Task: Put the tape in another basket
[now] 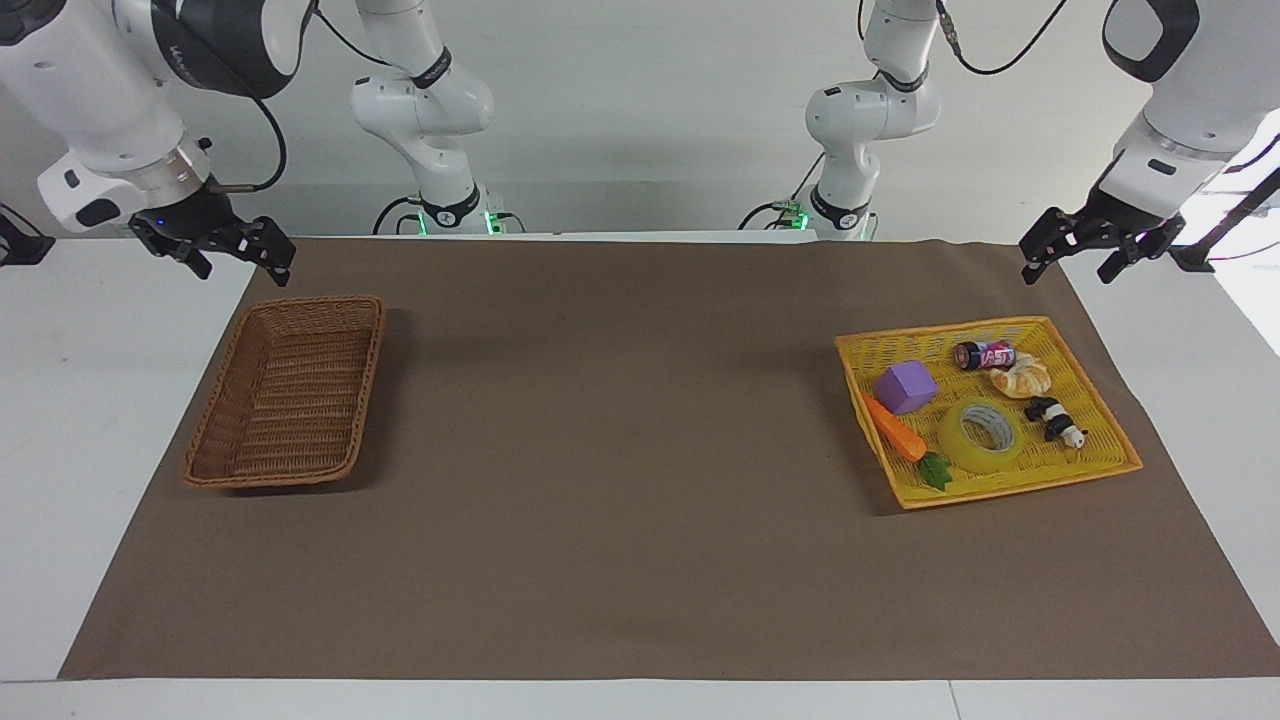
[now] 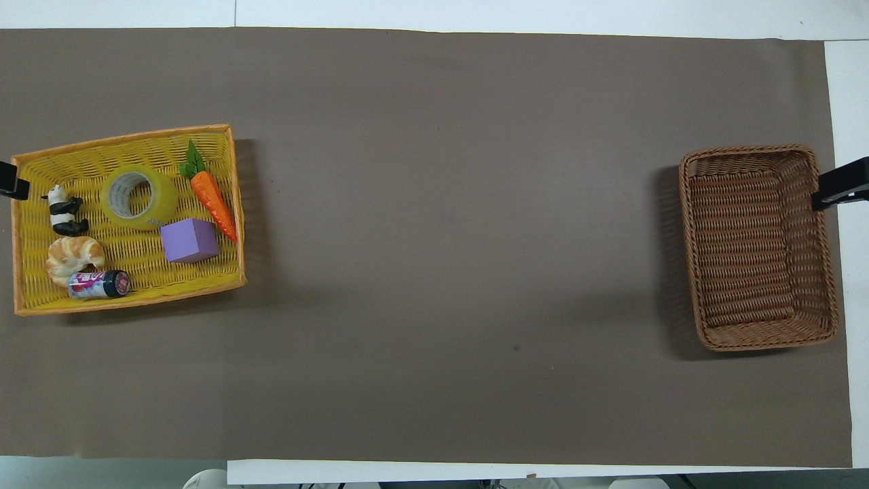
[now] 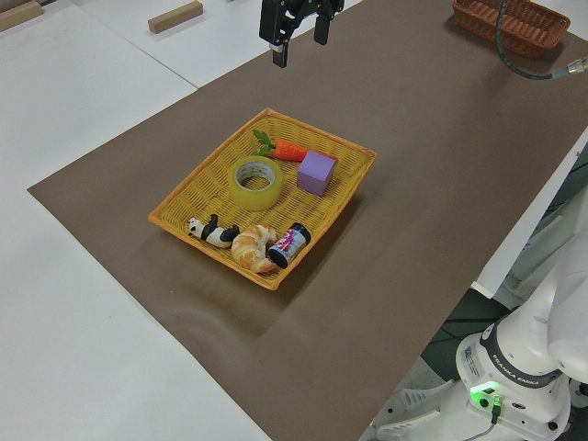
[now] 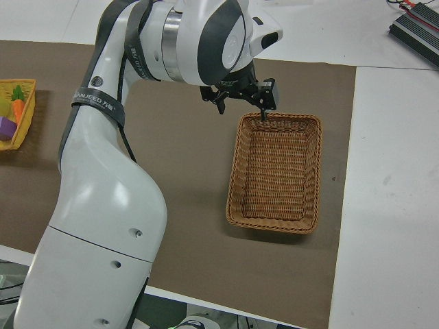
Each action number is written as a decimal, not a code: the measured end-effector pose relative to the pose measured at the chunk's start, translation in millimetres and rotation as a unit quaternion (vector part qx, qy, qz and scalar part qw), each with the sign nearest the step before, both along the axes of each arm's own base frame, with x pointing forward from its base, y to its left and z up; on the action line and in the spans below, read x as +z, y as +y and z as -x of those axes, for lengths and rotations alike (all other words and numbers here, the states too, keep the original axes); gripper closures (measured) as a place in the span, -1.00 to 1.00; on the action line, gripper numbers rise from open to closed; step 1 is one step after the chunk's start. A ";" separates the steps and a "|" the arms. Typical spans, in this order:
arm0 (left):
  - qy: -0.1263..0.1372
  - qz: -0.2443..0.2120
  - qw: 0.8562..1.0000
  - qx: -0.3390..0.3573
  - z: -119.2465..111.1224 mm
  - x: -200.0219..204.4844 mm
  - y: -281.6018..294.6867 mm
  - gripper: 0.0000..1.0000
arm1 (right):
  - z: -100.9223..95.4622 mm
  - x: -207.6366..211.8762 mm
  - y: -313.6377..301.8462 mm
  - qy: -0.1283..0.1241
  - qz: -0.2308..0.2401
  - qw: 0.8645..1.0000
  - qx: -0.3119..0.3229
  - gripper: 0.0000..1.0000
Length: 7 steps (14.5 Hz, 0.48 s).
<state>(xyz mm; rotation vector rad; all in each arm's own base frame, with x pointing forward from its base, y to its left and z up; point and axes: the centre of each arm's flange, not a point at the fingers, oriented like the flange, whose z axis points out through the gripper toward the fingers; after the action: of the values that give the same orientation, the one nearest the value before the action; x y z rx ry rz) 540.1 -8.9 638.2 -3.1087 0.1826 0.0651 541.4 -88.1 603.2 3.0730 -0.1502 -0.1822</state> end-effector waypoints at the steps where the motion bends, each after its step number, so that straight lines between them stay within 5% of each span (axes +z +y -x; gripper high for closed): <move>1: 0.001 0.000 1.000 0.001 0.2 -0.4 0.5 -1.00 | 0.0 0.0 0.0 0.000 0.000 1.000 0.000 -1.00; 7: -0.022 -0.001 1.000 0.014 -10.3 -18.3 16.6 -1.00 | 0.0 0.0 0.0 0.000 0.000 1.000 0.000 -1.00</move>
<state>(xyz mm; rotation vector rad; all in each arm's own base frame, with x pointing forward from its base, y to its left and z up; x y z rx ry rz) 550.4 7.7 619.9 -3.1085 0.1377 -0.0036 541.4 -88.1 603.2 3.0730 -0.1502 -0.1823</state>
